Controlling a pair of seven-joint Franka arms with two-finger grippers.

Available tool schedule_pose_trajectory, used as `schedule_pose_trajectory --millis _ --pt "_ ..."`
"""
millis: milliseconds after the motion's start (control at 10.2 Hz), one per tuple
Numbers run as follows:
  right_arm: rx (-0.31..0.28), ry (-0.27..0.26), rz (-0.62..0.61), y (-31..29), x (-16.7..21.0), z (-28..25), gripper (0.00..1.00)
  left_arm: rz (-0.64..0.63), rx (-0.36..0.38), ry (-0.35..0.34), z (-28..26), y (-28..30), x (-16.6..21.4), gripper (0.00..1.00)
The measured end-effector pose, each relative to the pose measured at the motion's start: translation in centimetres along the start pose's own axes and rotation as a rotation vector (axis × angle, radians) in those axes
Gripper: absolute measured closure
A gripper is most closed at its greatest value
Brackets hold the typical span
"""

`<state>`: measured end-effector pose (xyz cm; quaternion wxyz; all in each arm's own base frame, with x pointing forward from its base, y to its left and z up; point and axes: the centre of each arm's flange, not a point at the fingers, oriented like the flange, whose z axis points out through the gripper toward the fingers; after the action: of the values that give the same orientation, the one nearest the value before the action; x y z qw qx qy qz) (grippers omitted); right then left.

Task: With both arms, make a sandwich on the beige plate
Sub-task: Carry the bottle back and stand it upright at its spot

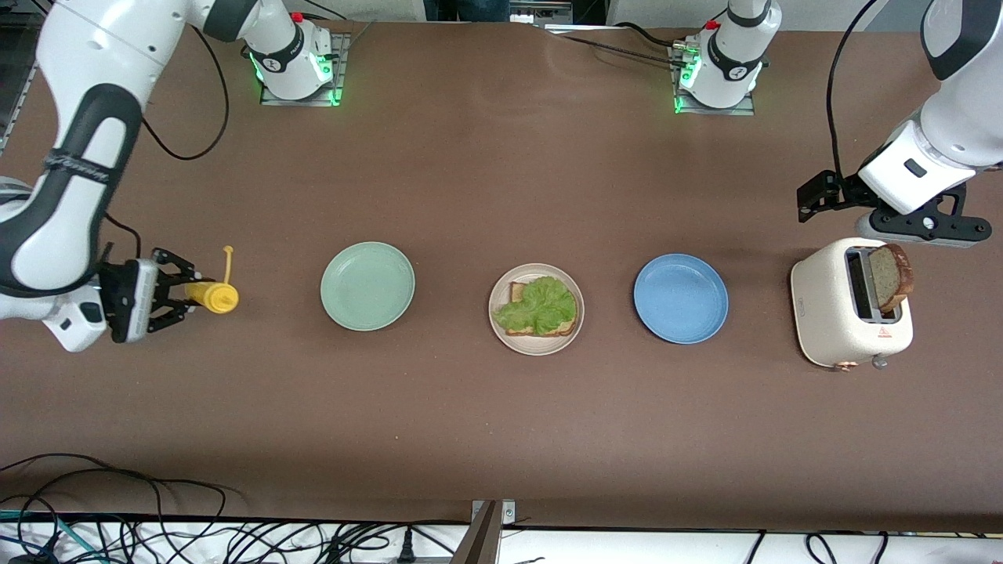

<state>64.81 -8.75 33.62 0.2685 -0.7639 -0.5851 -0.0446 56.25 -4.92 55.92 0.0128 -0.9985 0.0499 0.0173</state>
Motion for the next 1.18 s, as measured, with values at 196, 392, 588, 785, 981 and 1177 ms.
schedule_pose_trajectory --millis 196,392,588,785,981,1177 --pt "0.043 0.101 -0.052 -0.9 -4.9 2.7 0.62 0.000 0.000 0.000 0.0 0.0 0.0 0.00" --pt "0.040 0.189 -0.154 -1.6 -8.3 5.0 0.62 0.000 0.000 0.000 0.0 0.0 0.0 0.00" --pt "0.052 0.268 -0.211 -2.2 -10.5 7.7 0.62 0.000 0.000 0.000 0.0 0.0 0.0 0.00" --pt "0.066 0.359 -0.268 -2.7 -12.9 10.9 0.62 0.000 0.000 0.000 0.0 0.0 0.0 0.00" --pt "0.062 0.431 -0.312 -2.6 -15.4 12.9 0.62 -0.001 0.000 -0.001 0.0 0.0 0.0 0.00" --pt "0.042 0.467 -0.362 -2.5 -17.4 14.0 0.62 -0.003 0.000 -0.002 0.1 -0.2 0.0 0.00"
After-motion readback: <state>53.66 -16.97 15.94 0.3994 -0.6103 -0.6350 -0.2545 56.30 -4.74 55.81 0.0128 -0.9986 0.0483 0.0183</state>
